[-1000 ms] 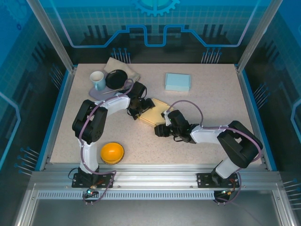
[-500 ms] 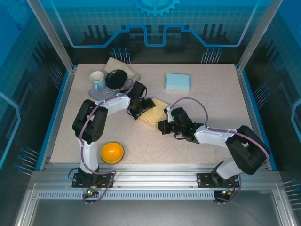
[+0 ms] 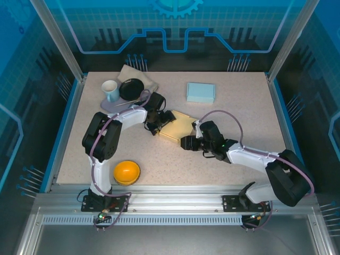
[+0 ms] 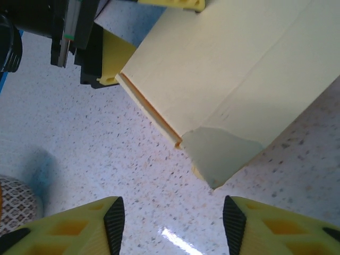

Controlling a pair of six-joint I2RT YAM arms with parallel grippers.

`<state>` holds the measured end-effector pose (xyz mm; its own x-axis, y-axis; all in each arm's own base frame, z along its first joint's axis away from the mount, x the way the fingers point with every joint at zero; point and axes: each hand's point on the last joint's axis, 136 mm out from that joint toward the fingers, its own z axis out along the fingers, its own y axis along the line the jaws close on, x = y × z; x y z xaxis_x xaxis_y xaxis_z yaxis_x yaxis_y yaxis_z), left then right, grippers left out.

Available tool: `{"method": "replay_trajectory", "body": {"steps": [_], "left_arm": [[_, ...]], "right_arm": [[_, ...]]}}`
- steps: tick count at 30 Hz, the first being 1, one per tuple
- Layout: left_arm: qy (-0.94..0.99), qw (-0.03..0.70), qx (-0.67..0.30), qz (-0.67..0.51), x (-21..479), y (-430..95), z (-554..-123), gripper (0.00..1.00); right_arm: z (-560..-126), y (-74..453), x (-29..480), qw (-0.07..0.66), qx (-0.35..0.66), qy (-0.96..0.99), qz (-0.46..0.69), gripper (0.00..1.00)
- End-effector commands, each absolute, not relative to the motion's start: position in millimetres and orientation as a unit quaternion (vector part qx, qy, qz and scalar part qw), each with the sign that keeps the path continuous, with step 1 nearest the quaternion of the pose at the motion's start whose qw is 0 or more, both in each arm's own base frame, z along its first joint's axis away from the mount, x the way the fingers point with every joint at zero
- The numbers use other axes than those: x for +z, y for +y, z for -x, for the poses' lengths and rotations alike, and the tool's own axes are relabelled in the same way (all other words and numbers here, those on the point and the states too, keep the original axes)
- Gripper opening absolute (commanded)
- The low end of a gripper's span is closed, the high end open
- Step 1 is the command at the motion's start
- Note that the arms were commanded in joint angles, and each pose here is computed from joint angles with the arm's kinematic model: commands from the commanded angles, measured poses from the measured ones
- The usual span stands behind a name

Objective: Fold the paper box

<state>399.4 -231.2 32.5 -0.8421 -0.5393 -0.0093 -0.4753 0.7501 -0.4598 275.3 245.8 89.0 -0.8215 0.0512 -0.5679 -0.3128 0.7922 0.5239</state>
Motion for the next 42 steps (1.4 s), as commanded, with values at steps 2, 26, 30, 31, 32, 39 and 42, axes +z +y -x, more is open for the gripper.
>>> {"method": "replay_trajectory", "body": {"steps": [2,26,30,31,32,39,42], "left_arm": [[0.943,-0.012,-0.157,0.293,-14,-214,-357,0.9],[0.931,-0.029,-0.18,0.315,-19,-221,-353,0.91],[0.931,-0.03,-0.179,0.318,-20,-220,-353,0.9],[0.93,-0.031,-0.179,0.319,-21,-219,-353,0.9],[0.93,-0.03,-0.178,0.32,-21,-218,-353,0.9],[0.929,-0.033,-0.177,0.324,-24,-218,-353,0.9],[0.929,-0.033,-0.176,0.325,-25,-217,-353,0.91]], "right_arm": [[-281,230,69,0.291,0.265,0.916,0.083,0.56],[-293,274,60,0.284,0.377,0.881,0.026,0.35],[-290,274,60,0.269,0.38,0.885,0.01,0.32],[-289,274,61,0.266,0.382,0.885,0.005,0.32],[-288,274,63,0.265,0.385,0.884,0.002,0.32],[-285,276,76,0.277,0.372,0.886,0.018,0.21],[-285,276,76,0.278,0.356,0.891,0.032,0.16]]}}
